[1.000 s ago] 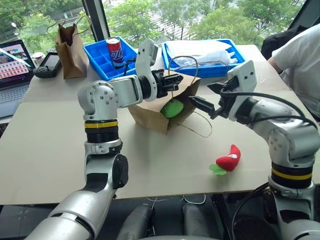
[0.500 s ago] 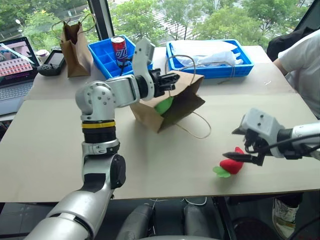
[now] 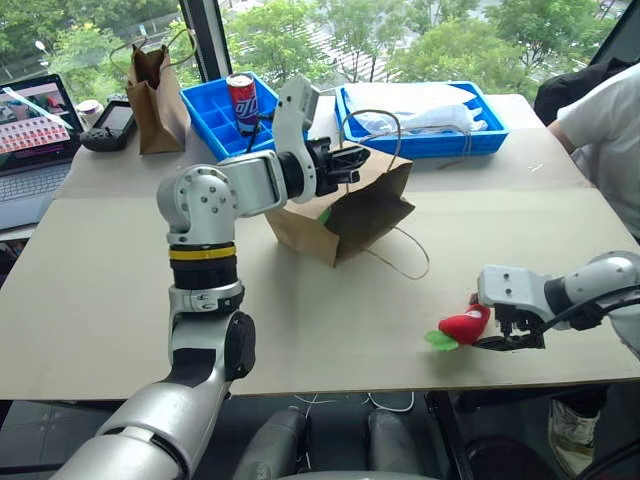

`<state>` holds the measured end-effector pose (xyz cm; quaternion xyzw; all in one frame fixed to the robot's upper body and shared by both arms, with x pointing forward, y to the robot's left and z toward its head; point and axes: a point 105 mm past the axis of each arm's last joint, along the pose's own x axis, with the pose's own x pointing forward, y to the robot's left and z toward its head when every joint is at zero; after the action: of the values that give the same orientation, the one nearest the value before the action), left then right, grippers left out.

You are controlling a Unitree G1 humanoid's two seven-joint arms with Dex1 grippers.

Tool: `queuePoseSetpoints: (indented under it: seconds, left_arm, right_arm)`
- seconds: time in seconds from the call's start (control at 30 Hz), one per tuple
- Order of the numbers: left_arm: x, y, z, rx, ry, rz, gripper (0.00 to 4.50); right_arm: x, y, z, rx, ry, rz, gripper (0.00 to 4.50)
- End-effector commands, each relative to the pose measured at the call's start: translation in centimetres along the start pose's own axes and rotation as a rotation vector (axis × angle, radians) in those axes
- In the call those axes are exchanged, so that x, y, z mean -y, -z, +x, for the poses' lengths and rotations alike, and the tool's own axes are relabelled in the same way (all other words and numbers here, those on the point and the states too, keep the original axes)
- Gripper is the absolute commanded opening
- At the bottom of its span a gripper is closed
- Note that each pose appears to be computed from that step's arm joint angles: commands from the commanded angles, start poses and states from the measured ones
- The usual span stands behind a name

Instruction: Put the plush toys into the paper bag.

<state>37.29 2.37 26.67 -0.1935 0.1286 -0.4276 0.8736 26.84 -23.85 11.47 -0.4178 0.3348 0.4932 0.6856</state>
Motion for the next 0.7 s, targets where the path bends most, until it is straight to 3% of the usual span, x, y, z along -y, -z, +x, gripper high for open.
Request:
queuePoseSetpoints:
  seconds: [0.03,0.17,0.27,0.3,0.53,0.7]
  left_arm:
    - [0.7,-0.9,-0.5,0.038,0.017,0.028,0.00]
    - [0.8,-1.0,-0.5,0.039,0.016,0.030,0.00]
    - [0.8,-1.0,-0.5,0.040,0.017,0.031,0.00]
    - [0.9,-1.1,-0.5,0.040,0.018,0.033,0.00]
    - [1.8,-1.1,-0.1,0.035,0.048,0.051,0.00]
    - [2.2,-0.8,-0.2,0.033,0.055,0.052,0.00]
  right_arm:
    - [1.5,-0.9,-1.6,0.023,0.063,-0.013,2.45]
    - [3.5,-3.0,-4.0,0.083,0.184,-0.027,1.13]
    - [4.9,-6.2,-5.6,0.163,0.285,-0.099,0.17]
    - [5.2,-7.1,-5.9,0.181,0.312,-0.124,0.05]
    - [7.7,-10.9,-4.3,0.172,0.450,-0.218,0.05]
    - [9.0,-14.3,-3.3,0.256,0.507,-0.229,0.05]
